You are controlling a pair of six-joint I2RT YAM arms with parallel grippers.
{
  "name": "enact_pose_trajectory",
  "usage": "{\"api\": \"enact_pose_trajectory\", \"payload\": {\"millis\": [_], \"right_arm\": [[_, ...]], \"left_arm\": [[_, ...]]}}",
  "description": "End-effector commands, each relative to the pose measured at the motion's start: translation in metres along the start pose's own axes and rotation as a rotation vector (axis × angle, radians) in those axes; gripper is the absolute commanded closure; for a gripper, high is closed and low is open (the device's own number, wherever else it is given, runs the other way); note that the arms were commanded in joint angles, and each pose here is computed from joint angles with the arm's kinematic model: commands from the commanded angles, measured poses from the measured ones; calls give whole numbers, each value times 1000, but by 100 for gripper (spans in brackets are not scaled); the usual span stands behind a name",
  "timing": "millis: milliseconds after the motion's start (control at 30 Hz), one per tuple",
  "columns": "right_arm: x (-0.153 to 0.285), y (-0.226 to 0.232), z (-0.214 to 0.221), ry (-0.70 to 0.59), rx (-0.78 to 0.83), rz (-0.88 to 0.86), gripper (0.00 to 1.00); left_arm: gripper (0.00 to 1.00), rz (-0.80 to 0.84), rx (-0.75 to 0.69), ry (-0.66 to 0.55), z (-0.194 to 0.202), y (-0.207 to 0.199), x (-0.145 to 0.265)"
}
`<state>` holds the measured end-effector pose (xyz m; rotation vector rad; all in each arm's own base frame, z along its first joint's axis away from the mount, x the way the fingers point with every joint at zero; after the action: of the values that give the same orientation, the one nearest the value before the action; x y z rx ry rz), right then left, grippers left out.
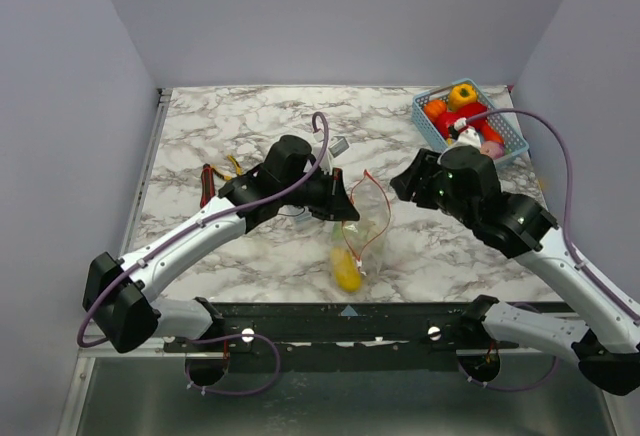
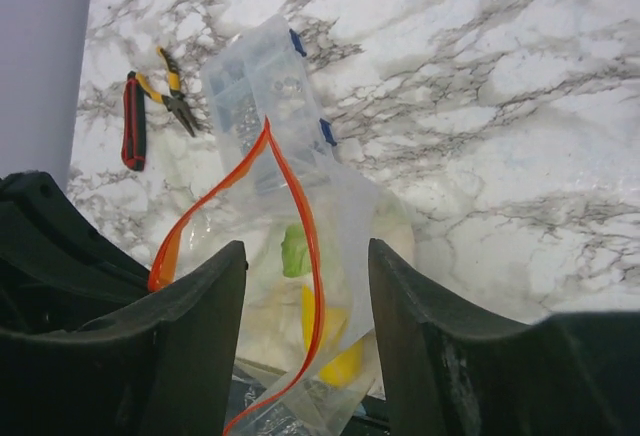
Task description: Place the food in the zip-top bag and seal the zipper
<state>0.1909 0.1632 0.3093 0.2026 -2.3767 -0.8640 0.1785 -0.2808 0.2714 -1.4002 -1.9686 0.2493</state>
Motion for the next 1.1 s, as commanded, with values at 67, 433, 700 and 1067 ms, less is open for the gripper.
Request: {"api": "enact_pose_trajectory", "payload": {"millis": [67,433,700,1067], "right_arm": [[11,10,-36,-138,49,91,40],[-47,-23,-99,-301,88,419,27],[-127,-113,-141,-268,-18,638,27],[-196,-209,-156,-123,-126,836,29]], "left_arm": [[100,10,-66,-37,-4,-7,9],[100,-15,-76,-34,-3,-4,11],[100,-7,-77,-33,-2,-5,12],[100,10,-68,-23,-1,-5,9]]}}
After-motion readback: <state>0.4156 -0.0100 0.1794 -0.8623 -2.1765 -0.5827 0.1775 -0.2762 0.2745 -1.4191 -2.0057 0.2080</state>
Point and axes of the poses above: each gripper's point midway between its finger pads, its own x axis back along the fingers, its own y axis along the line the jaws close on, z = x × y, the point moved 6 cm from there along x, back along the fingers, and after that the axes turned 15 degrees about -x, right-handed, at the moved point
